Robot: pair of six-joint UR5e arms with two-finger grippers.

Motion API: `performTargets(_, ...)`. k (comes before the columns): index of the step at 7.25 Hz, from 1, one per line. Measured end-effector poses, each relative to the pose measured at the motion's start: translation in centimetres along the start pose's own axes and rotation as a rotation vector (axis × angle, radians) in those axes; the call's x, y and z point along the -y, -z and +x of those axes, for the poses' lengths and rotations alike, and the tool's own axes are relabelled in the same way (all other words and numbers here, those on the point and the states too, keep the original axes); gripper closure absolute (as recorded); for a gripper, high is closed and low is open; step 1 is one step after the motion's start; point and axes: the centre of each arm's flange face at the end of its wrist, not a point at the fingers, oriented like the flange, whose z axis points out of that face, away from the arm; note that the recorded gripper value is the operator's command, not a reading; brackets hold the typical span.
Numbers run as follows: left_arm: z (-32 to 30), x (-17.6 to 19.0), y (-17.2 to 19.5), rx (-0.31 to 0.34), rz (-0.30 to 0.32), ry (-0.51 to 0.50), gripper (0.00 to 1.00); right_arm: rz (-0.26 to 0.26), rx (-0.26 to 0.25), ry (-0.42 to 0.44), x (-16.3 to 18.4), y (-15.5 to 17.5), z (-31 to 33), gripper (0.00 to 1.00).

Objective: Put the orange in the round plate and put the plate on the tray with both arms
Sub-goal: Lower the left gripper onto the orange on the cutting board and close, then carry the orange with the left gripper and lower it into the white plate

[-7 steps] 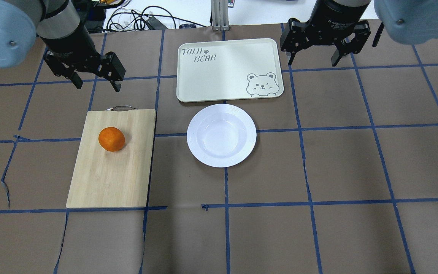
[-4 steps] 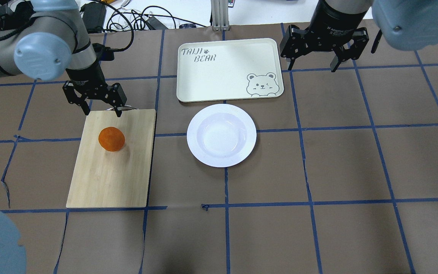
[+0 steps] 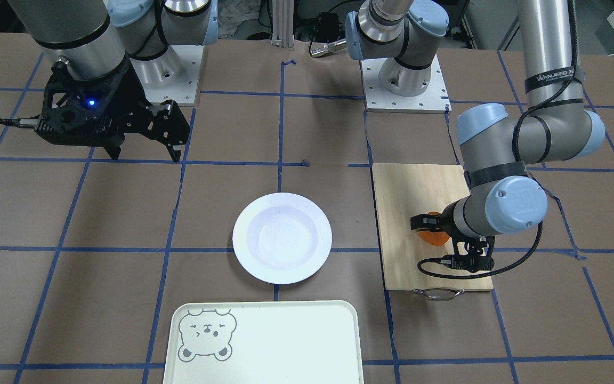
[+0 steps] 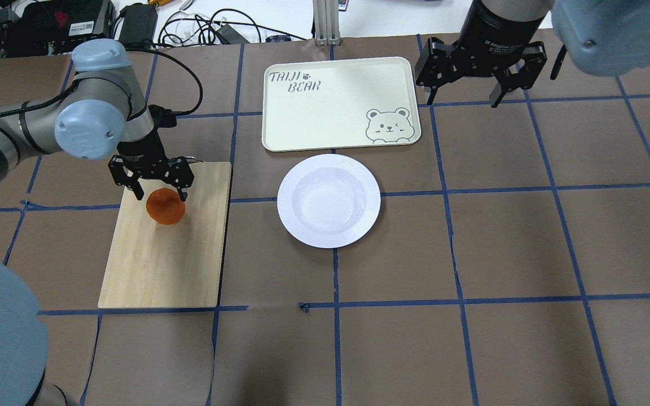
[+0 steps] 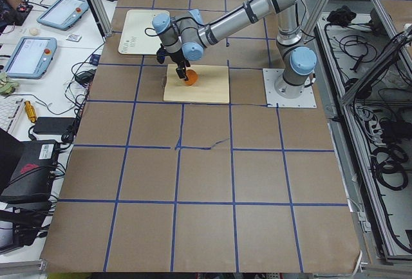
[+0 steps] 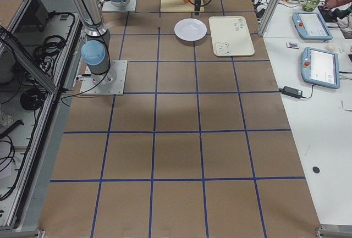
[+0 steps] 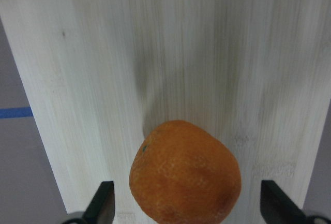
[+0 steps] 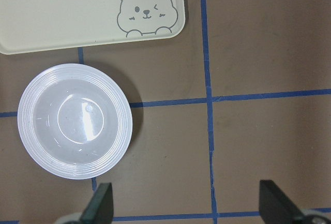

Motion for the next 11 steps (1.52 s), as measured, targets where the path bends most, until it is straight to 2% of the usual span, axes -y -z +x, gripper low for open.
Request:
performTargets(1, 0.0, -0.1, -0.8, -0.005, -0.014, 0.020, 0.12, 0.000, 0.000, 0.000, 0.0, 0.0, 0.0, 0.00)
performTargets(2, 0.0, -0.1, -1.4, -0.007, -0.023, 0.025, 0.39, 0.000, 0.000, -0.001, 0.0, 0.0, 0.0, 0.00)
performTargets(3, -0.1, -0.2, -1.7, -0.007, -0.028, 0.022, 0.80, 0.000, 0.000, -0.001, 0.0, 0.0, 0.1, 0.00)
performTargets(4, -0.1, -0.1, -1.7, -0.006, -0.027, 0.023, 1.00, 0.000, 0.000, -0.001, 0.0, 0.0, 0.1, 0.00)
performTargets(7, -0.2, 0.2, 1.4, 0.004, 0.025, 0.030, 1.00, 0.000, -0.001, -0.002, 0.1, 0.0, 0.2, 0.00)
performTargets(9, 2.8, -0.3, 4.2, -0.072, 0.055, 0.075, 1.00, 0.001, -0.003, -0.001, 0.0, 0.0, 0.1, 0.00)
performTargets(10, 6.4, -0.7, 5.0, -0.114, 0.062, 0.127, 1.00, 0.000, -0.004, -0.001, 0.0, 0.0, 0.1, 0.00)
performTargets(11, 10.8, -1.3, 5.3, -0.126, 0.063, 0.176, 1.00, 0.000, -0.006, -0.001, 0.0, 0.0, 0.2, 0.00)
